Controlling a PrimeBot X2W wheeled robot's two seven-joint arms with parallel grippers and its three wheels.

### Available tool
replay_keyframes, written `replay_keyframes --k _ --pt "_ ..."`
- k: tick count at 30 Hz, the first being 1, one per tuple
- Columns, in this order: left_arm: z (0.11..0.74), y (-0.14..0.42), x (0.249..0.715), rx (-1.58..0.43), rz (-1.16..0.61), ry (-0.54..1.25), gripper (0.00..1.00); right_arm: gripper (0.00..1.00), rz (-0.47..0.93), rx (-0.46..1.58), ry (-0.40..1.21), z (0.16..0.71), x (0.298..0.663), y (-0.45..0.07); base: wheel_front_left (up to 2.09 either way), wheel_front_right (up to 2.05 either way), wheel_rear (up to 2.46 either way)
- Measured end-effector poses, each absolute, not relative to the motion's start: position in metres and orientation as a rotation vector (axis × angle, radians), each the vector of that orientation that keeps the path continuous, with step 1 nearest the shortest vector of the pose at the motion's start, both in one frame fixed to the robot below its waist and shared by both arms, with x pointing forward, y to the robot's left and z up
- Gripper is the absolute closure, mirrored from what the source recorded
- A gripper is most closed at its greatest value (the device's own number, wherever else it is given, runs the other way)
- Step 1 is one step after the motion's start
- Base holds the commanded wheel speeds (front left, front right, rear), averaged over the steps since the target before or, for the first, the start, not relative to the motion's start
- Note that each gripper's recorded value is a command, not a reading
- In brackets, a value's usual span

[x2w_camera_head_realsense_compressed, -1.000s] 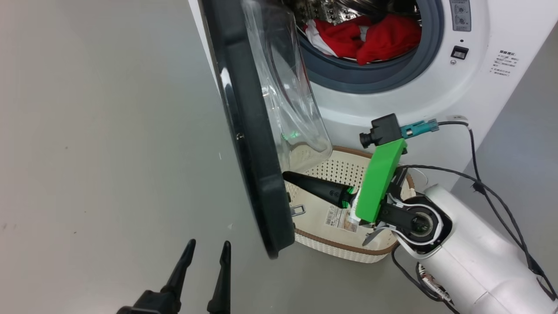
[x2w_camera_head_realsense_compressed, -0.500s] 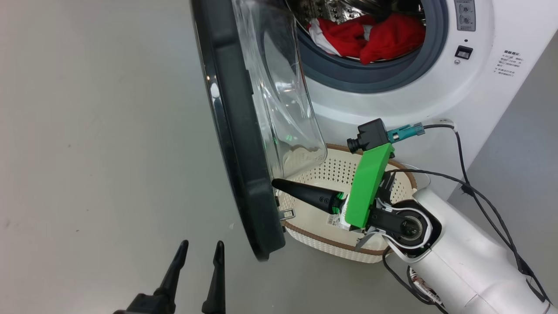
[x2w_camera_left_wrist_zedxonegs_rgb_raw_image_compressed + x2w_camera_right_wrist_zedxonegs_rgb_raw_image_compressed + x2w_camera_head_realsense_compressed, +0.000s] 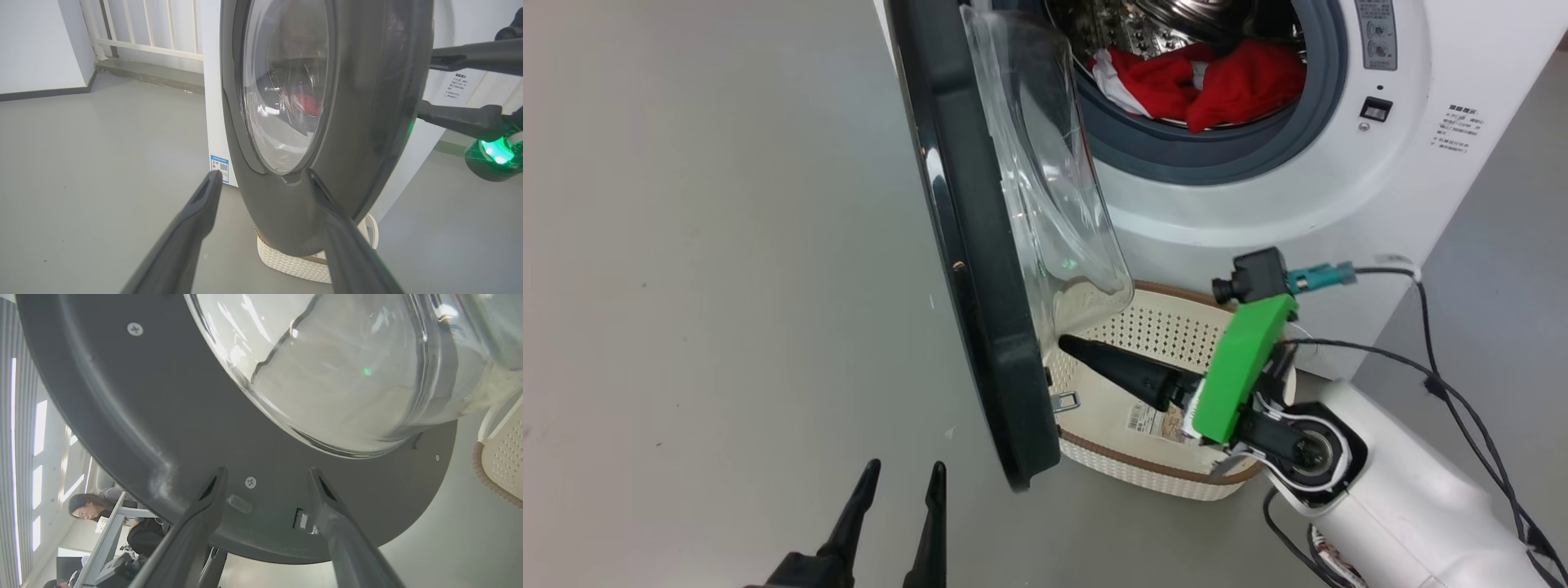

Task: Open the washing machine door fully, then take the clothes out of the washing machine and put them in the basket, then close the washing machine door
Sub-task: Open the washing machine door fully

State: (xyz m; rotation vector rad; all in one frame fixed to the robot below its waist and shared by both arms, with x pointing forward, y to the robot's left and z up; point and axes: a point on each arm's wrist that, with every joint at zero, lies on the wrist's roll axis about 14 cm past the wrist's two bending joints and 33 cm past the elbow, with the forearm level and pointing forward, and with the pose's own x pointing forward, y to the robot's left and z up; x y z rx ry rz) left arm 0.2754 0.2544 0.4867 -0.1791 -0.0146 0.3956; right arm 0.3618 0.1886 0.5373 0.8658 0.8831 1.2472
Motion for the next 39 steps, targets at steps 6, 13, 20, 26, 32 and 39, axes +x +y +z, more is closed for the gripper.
replay_keyframes --k 6,13,20,26,32,39 --pt "0.482 0.252 0.275 -0.185 0.378 -0.005 0.0 0.0 1.12 0.882 0.843 0.518 0.378 0.164 0.0 0.0 0.0" --pt "0.481 0.251 0.279 -0.183 0.359 -0.004 0.0 0.0 0.95 0.898 0.822 0.484 0.389 0.126 0.0 0.0 0.0" --pt "0.481 0.249 0.285 -0.179 0.343 -0.004 0.0 0.0 0.791 0.906 0.79 0.456 0.398 0.084 0.0 0.0 0.0" --pt "0.482 0.248 0.289 -0.178 0.331 -0.005 0.0 0.0 0.675 0.805 0.716 0.432 0.404 0.045 0.0 0.0 0.0" --pt "0.481 0.246 0.293 -0.179 0.319 -0.004 0.0 0.0 0.592 0.741 0.653 0.416 0.406 0.017 0.0 0.0 0.0" --pt "0.481 0.244 0.295 -0.181 0.31 -0.003 0.0 0.0 0.548 0.606 0.53 0.408 0.412 -0.01 0.0 0.0 0.0"
